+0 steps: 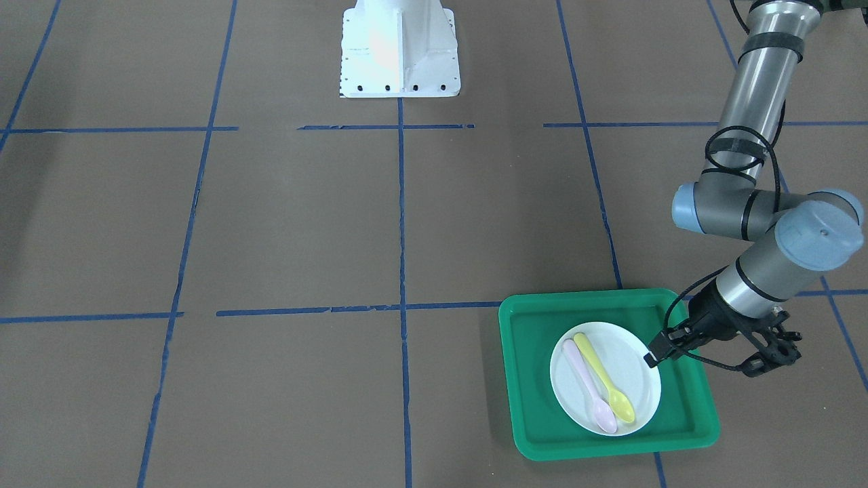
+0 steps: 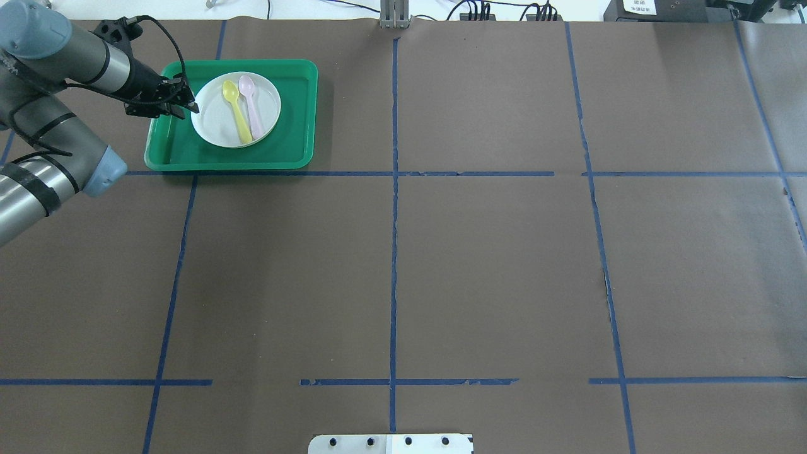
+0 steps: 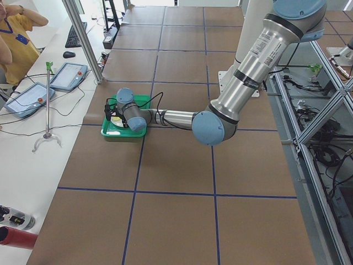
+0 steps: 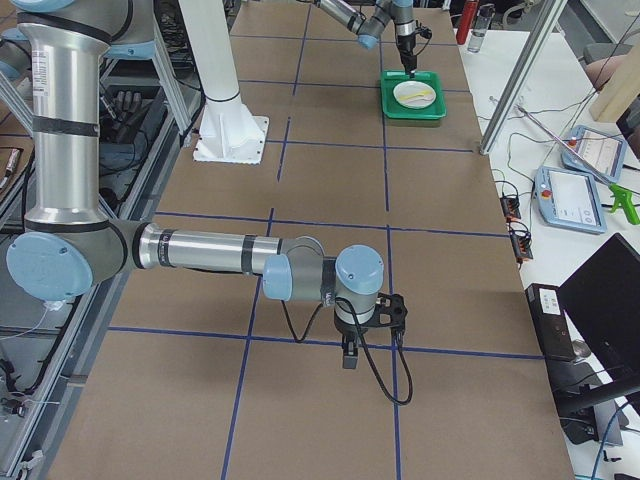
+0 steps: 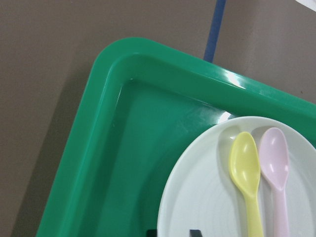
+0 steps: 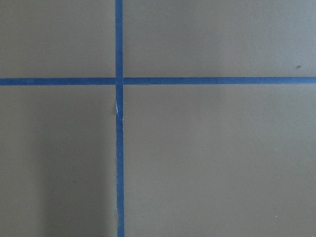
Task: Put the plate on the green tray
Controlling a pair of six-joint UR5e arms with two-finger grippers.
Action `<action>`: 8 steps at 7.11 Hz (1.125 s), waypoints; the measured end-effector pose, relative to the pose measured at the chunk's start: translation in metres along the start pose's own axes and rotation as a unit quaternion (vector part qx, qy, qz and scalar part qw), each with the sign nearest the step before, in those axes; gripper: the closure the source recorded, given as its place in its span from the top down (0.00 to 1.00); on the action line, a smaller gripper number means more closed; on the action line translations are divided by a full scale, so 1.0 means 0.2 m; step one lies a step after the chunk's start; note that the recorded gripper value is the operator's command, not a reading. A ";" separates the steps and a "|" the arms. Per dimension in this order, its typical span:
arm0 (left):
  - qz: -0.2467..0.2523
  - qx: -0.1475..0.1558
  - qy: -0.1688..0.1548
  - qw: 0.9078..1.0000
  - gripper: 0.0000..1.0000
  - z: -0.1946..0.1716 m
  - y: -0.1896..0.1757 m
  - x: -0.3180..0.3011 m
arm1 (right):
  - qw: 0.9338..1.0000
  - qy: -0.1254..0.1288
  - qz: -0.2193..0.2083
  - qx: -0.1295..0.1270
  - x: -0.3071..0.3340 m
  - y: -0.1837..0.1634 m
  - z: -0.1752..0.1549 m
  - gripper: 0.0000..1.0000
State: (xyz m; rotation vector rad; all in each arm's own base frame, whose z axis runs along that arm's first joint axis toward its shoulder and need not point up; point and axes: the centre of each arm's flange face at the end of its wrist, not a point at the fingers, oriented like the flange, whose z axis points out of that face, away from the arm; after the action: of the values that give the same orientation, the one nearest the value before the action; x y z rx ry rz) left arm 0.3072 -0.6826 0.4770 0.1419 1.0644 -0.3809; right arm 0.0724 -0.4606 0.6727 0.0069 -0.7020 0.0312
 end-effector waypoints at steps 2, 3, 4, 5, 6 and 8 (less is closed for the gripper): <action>0.011 0.012 0.000 1.000 0.80 -0.24 -0.01 -0.13 | 1.000 0.000 0.000 0.000 0.00 0.00 0.00 1.00; 0.042 0.009 -0.016 0.999 0.80 -0.35 -0.02 -0.22 | 1.000 0.000 0.000 0.000 0.00 0.00 0.00 1.00; 0.083 0.008 -0.044 0.996 0.80 -0.49 -0.06 -0.36 | 1.000 0.000 0.000 0.000 0.00 0.00 0.00 1.00; 0.126 0.005 -0.078 0.989 0.81 -0.67 -0.11 -0.54 | 1.000 0.000 0.000 0.000 0.00 0.00 0.00 1.00; 0.165 0.001 -0.108 0.980 0.83 -0.86 -0.17 -0.71 | 1.000 0.000 0.000 0.000 0.00 0.00 0.00 1.00; 0.222 -0.013 -0.144 0.964 0.84 -1.27 -0.29 -1.10 | 1.000 0.000 0.000 0.000 0.00 0.00 0.00 1.00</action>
State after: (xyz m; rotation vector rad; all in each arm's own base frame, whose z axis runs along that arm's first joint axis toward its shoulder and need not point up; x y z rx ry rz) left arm -0.0182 -0.6100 0.5493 0.2857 0.7225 0.0202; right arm 0.0724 -0.4606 0.6727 0.0069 -0.7011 0.0312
